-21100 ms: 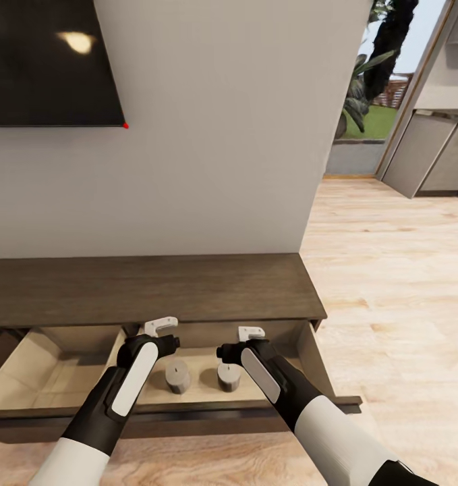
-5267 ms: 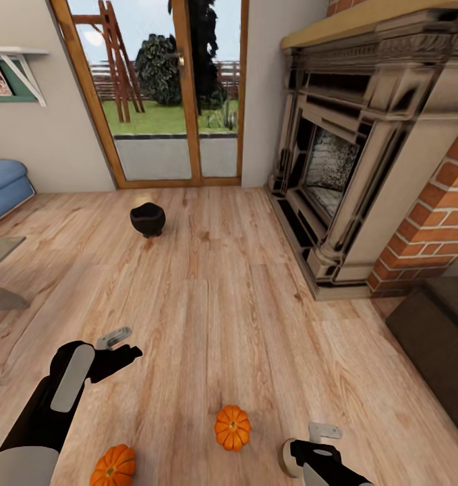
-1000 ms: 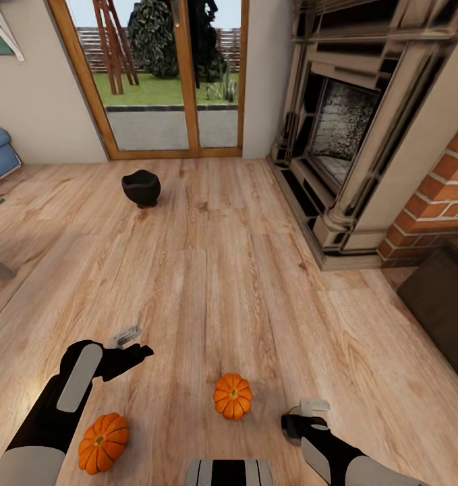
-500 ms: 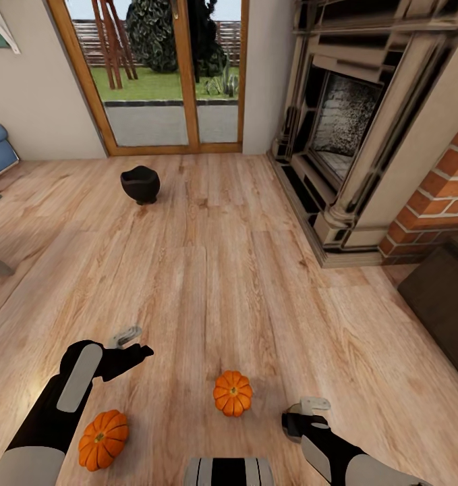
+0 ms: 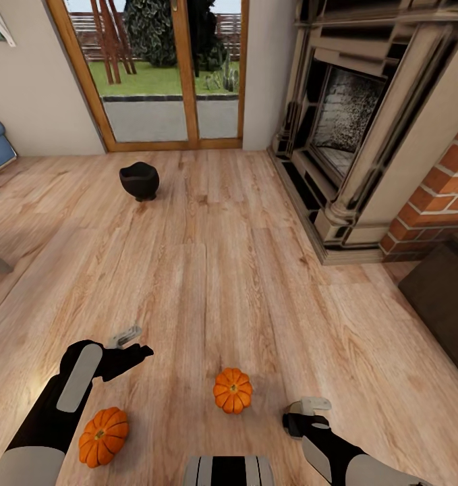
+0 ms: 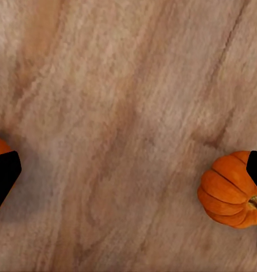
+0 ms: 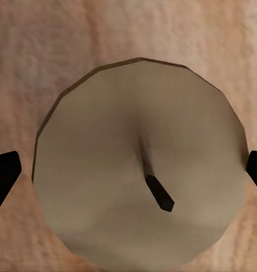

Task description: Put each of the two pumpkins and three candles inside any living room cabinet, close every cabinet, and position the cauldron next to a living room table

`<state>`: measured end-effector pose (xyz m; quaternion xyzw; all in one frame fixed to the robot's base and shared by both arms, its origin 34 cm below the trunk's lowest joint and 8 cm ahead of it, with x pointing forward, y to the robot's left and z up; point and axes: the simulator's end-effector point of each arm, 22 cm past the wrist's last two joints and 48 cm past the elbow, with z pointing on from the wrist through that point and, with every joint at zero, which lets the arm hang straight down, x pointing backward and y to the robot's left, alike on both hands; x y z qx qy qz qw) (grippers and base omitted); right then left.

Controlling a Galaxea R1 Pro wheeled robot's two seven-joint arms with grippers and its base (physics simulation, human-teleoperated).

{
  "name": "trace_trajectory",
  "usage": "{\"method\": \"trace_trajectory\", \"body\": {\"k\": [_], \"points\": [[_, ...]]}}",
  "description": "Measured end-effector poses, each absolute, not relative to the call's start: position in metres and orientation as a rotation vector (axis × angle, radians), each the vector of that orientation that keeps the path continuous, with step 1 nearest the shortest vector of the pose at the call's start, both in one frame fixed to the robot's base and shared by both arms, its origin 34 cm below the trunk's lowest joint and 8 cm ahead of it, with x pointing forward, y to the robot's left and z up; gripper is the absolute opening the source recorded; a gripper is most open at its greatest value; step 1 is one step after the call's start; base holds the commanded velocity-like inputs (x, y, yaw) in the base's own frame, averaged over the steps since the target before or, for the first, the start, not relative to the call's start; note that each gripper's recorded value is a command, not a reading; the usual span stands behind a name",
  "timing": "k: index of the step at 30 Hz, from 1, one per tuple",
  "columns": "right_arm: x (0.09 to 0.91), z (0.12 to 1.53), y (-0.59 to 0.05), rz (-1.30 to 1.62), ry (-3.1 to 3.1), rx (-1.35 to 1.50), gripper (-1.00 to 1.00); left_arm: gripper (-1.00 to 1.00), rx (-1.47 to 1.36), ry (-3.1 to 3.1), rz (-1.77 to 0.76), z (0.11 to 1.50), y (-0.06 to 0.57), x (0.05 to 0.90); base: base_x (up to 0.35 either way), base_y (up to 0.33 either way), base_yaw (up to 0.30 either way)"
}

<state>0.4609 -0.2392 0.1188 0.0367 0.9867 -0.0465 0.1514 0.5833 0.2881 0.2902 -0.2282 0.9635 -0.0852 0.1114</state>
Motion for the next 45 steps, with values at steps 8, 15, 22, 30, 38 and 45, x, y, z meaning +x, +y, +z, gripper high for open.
{"method": "trace_trajectory", "body": {"k": [8,15,22,30,38,45], "points": [[0.4600,0.1185,-0.2403,-0.137,2.834,0.106,-1.00,1.00,-0.670,2.830,-0.250,0.2901,0.2881,0.5832,0.000,0.000,0.000],[0.4602,0.1186,-0.2401,-0.137,2.834,0.108,-1.00,1.00,-0.670,2.829,-0.251,0.2904,0.2881,0.5836,0.000,0.000,0.000],[0.4616,0.1191,-0.2379,-0.131,2.831,0.111,-1.00,1.00,-0.671,2.829,-0.251,0.2901,0.2881,0.5831,0.000,0.000,0.000],[0.4617,0.1191,-0.2377,-0.131,2.831,0.110,-1.00,1.00,-0.673,2.829,-0.251,0.2902,0.2885,0.5832,0.000,0.000,0.000],[0.4617,0.1191,-0.2377,-0.131,2.831,0.110,-1.00,1.00,-0.673,2.828,-0.251,0.2904,0.2885,0.5835,0.000,0.000,0.000],[0.4664,0.1248,-0.2359,-0.115,2.820,0.122,-1.00,1.00,-0.669,2.813,-0.253,0.2986,0.2895,0.5867,0.000,0.000,0.000]]}}
